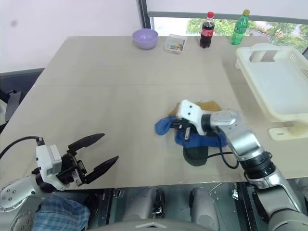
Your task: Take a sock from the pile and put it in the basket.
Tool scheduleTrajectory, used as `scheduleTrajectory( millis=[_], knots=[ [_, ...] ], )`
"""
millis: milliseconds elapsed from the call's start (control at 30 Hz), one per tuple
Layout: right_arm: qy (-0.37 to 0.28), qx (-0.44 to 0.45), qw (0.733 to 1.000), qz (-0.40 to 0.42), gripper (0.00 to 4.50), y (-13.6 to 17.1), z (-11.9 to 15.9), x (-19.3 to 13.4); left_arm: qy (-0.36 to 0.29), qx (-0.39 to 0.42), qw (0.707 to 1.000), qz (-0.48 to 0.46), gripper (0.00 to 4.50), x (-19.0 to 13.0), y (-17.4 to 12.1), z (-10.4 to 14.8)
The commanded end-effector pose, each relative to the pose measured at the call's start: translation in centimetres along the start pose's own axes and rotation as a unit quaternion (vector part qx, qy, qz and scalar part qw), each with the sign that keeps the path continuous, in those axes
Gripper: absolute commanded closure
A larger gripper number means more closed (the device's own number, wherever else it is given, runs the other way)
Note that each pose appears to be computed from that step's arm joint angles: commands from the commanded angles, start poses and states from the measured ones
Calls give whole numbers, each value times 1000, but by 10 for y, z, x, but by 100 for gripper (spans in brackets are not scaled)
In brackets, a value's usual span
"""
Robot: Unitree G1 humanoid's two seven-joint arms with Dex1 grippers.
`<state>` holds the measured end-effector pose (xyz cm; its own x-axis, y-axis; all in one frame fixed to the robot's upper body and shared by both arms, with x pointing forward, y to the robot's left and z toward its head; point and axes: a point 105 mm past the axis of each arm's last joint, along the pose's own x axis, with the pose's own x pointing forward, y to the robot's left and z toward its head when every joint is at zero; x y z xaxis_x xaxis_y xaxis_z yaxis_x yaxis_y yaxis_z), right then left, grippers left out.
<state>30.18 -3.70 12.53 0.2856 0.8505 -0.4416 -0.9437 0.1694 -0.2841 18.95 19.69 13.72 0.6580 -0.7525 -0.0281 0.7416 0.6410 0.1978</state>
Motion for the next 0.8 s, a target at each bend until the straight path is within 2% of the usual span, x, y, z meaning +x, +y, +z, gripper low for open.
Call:
scheduleTrajectory(
  millis=[33,167,300,333,367,433,533,567,600,800],
  knots=[
    [14,-38,999,13,444,8,14,22,-5,7,1000,-5,0,1,1,3],
    [33,-51,998,22,444,13,19,56,-6,9,1000,-2,0,0,2,4],
    [21,-47,998,46,444,33,41,85,-6,9,1000,4,0,-3,2,4],
    [20,-53,997,46,384,36,45,91,-6,9,1000,6,0,-3,2,4],
    [19,-56,997,44,358,38,48,95,-7,9,1000,7,0,-3,2,4],
    [6,-49,998,46,267,42,56,100,-9,8,1000,10,0,-3,2,4],
    [-32,-10,999,42,104,45,73,96,-8,6,1000,10,0,-4,1,4],
    [-34,-4,998,43,38,46,74,91,-8,6,1000,10,0,-4,1,3],
    [-34,-2,999,41,16,44,74,85,-7,6,1000,10,0,-4,2,3],
    [-7,19,1000,-11,16,15,54,40,-15,-9,1000,14,0,7,10,0]
  ],
)
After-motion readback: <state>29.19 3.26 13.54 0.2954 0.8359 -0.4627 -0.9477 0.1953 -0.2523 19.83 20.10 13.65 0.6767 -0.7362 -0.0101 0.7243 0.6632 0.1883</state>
